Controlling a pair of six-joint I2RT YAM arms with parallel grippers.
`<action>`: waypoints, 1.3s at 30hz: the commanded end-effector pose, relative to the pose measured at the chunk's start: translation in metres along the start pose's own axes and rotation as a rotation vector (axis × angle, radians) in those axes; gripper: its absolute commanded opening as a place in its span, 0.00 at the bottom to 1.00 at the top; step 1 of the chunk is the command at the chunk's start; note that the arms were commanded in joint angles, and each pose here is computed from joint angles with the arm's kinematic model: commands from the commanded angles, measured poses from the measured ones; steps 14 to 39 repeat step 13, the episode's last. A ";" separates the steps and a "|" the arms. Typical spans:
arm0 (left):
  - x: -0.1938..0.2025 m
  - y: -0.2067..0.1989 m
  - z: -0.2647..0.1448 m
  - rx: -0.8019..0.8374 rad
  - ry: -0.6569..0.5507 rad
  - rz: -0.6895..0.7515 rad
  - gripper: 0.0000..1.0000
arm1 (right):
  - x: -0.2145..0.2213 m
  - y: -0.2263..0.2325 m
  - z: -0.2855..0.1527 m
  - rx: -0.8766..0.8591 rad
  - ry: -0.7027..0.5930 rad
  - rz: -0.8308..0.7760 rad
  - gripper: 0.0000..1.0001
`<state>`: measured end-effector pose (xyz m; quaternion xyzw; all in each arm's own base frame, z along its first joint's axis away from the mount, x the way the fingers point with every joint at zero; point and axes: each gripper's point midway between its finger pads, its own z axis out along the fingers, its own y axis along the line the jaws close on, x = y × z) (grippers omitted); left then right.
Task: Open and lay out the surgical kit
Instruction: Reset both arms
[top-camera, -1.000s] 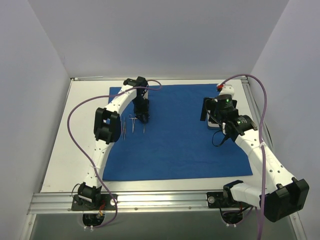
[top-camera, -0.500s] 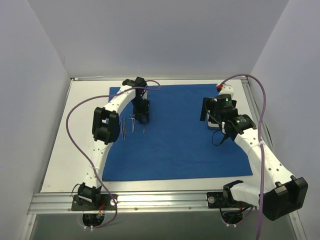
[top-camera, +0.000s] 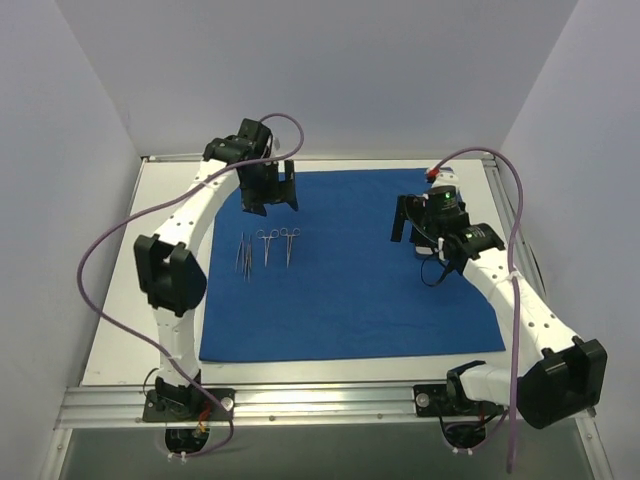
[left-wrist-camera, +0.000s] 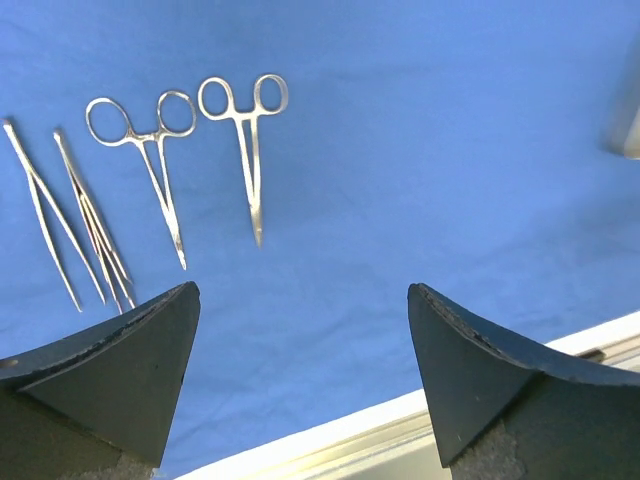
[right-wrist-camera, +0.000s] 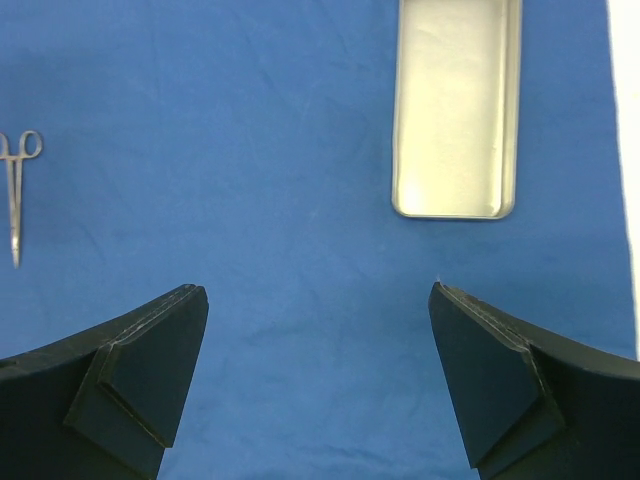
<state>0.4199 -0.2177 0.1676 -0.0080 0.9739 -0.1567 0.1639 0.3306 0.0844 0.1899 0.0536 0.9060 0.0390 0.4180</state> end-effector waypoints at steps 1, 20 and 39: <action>-0.007 -0.009 -0.043 0.077 -0.129 0.018 0.94 | 0.011 0.007 0.012 -0.029 0.040 0.049 1.00; 0.039 -0.024 -0.087 0.465 -0.299 0.012 0.94 | 0.063 0.048 0.057 -0.247 0.094 0.224 1.00; 0.039 -0.024 -0.087 0.465 -0.299 0.012 0.94 | 0.063 0.048 0.057 -0.247 0.094 0.224 1.00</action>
